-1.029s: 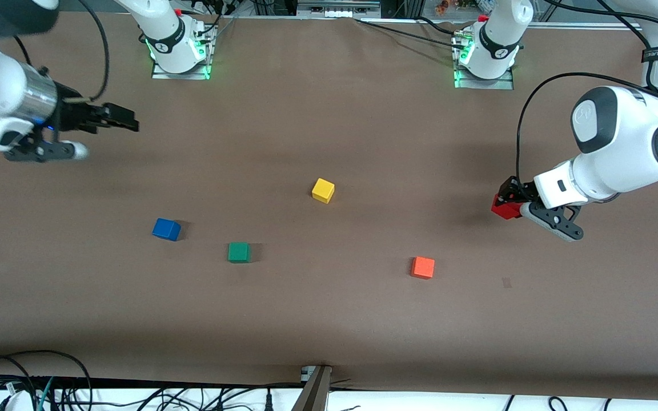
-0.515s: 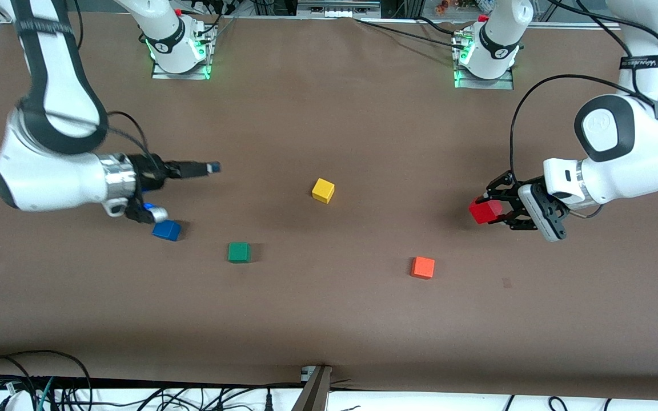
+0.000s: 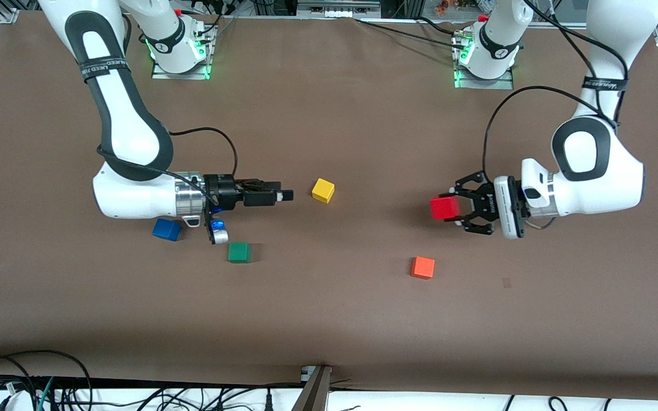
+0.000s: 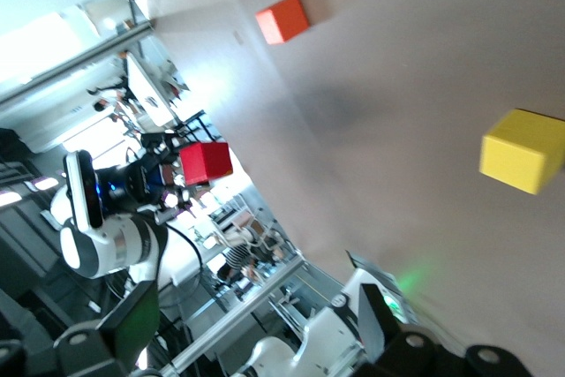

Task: Pass red block to right arm, stack on blue
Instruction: 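Lift the red cube with the left gripper while the right gripper approaches, then grasp the red cube with the right gripper, open the left gripper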

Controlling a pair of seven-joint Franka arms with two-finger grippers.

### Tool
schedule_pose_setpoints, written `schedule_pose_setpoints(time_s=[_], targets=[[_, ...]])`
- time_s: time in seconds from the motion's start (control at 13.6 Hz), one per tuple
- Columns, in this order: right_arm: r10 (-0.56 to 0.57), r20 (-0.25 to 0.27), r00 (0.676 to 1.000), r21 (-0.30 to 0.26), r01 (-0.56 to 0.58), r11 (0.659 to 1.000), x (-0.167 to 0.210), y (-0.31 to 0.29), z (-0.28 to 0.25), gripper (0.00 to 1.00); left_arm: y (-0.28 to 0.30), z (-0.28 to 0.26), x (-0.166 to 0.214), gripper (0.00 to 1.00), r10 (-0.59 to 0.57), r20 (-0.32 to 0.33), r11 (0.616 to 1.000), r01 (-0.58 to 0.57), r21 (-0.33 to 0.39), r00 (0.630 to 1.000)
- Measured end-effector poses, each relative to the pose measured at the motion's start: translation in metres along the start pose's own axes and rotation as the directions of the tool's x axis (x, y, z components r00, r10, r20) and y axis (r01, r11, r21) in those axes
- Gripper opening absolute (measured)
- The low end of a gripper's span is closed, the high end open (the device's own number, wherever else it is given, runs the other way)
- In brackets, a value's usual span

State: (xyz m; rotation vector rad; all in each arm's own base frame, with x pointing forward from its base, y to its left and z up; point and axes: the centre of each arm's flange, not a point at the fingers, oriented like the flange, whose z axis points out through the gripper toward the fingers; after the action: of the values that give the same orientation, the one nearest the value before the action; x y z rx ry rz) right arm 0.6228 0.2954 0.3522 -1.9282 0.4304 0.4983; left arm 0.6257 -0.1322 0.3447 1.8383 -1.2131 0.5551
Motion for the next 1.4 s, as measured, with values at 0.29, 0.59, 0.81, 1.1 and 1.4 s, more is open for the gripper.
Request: schedule_pose_setpoints(time_s=[0.29, 0.59, 0.81, 1.1, 1.4], targets=[[-0.042, -0.054, 0.998, 0.098, 0.047, 0.994, 0.0, -0.005, 0.027, 1.0, 0.011, 0.058, 0.046, 0.56, 0.078, -0.268, 0.984, -0.117, -0.133, 0.96], [-0.086, -0.057, 0.995, 0.225, 0.097, 0.97, -0.009, -0.004, 0.072, 1.0, 0.035, 0.106, 0.083, 0.56, 0.015, -0.438, 0.975, -0.111, -0.193, 0.899], [-0.106, -0.062, 0.992, 0.245, 0.118, 0.962, -0.01, -0.011, 0.073, 1.0, 0.038, 0.115, 0.087, 0.56, 0.008, -0.447, 0.978, -0.101, -0.183, 0.895], [-0.071, -0.061, 0.996, 0.34, 0.088, 0.936, -0.012, -0.024, 0.067, 1.0, 0.037, 0.118, 0.086, 0.56, 0.005, -0.445, 0.98, -0.093, -0.174, 0.896], [-0.052, -0.045, 0.998, 0.374, 0.065, 0.925, -0.017, -0.027, 0.076, 1.0, 0.036, 0.124, 0.086, 0.56, -0.002, -0.445, 0.984, -0.078, -0.161, 0.896]])
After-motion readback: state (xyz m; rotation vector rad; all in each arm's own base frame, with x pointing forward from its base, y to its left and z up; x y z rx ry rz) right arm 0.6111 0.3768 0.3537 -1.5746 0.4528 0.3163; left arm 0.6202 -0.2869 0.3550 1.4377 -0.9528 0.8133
